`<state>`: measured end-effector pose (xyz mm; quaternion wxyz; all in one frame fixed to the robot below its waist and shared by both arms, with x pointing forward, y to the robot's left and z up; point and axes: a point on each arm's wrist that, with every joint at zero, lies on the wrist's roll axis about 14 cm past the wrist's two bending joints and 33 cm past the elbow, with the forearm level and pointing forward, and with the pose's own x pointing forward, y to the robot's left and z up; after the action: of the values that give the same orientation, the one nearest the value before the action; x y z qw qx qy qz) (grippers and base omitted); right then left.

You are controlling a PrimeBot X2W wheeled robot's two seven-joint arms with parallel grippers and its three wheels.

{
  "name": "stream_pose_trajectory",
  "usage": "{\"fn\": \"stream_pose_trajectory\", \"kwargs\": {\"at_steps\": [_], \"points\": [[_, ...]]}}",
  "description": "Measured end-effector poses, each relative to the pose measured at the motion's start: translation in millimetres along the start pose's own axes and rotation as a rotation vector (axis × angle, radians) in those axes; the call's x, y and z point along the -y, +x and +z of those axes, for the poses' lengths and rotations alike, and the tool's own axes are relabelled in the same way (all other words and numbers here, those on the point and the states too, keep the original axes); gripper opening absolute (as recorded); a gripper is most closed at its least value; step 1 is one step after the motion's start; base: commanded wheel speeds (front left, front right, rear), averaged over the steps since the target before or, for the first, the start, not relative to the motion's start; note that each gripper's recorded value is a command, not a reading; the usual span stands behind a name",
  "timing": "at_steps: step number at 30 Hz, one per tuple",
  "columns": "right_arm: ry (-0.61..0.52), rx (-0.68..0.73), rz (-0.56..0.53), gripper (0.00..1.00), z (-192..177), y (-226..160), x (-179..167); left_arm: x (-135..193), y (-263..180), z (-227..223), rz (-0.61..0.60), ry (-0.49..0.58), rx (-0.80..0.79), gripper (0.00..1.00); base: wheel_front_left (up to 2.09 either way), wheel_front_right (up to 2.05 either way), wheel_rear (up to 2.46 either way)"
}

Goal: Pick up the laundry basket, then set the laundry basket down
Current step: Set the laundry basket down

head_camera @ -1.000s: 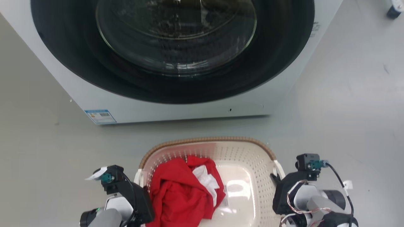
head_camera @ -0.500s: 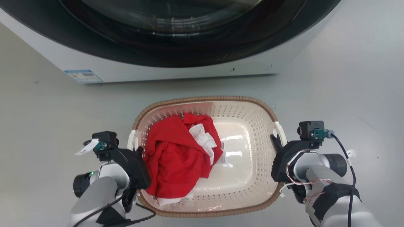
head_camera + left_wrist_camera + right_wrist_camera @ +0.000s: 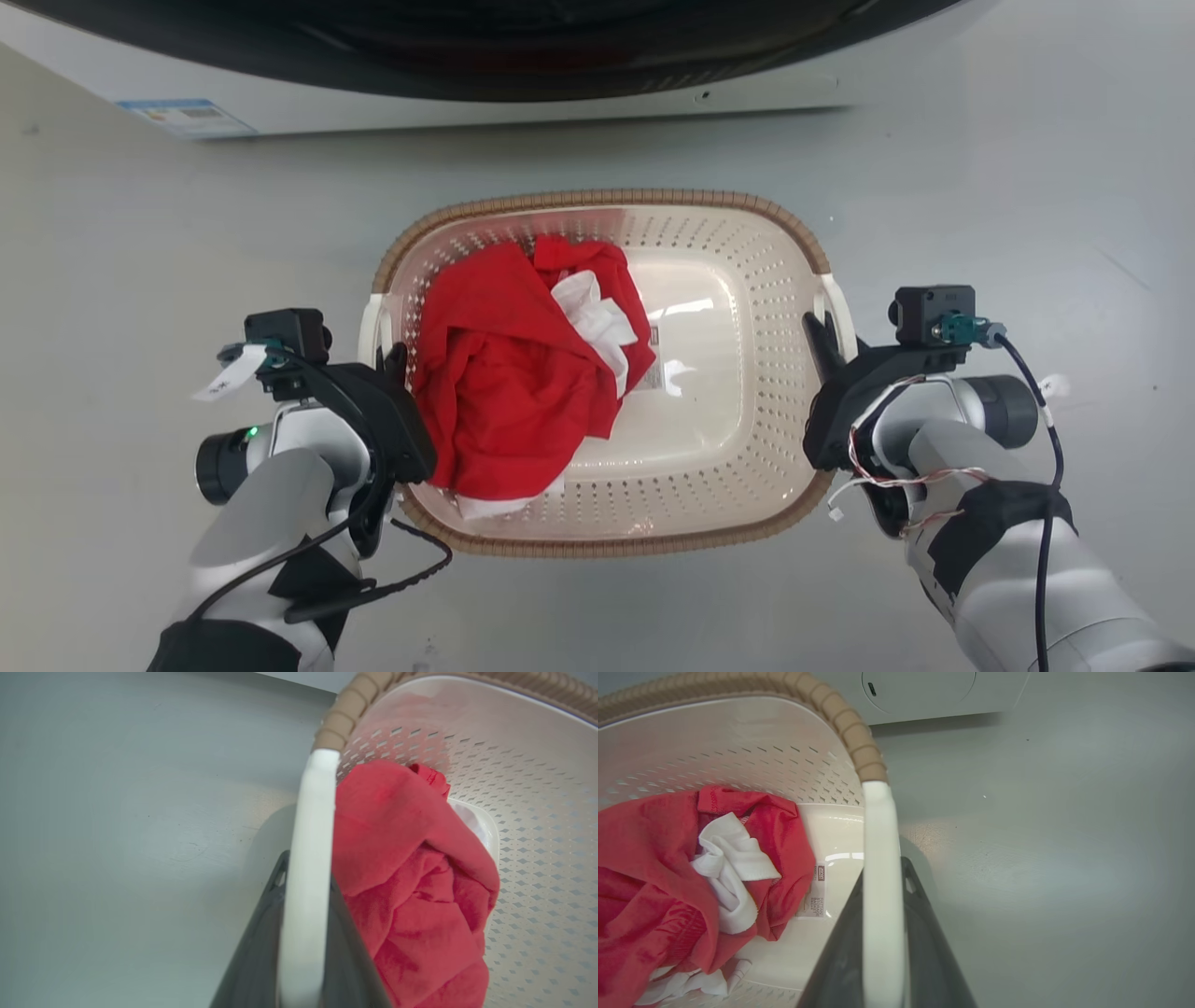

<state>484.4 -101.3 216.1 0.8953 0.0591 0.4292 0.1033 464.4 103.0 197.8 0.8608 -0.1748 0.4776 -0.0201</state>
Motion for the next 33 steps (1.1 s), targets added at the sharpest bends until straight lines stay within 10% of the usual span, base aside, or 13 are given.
{"fn": "stream_pose_trajectory", "kwargs": {"at_steps": [33], "points": [[-0.03, -0.007, -0.005, 0.0, -23, 60, 14, -19, 55, -16, 0.012, -0.011, -0.007, 0.0, 0.0, 0.0, 0.0]]}}
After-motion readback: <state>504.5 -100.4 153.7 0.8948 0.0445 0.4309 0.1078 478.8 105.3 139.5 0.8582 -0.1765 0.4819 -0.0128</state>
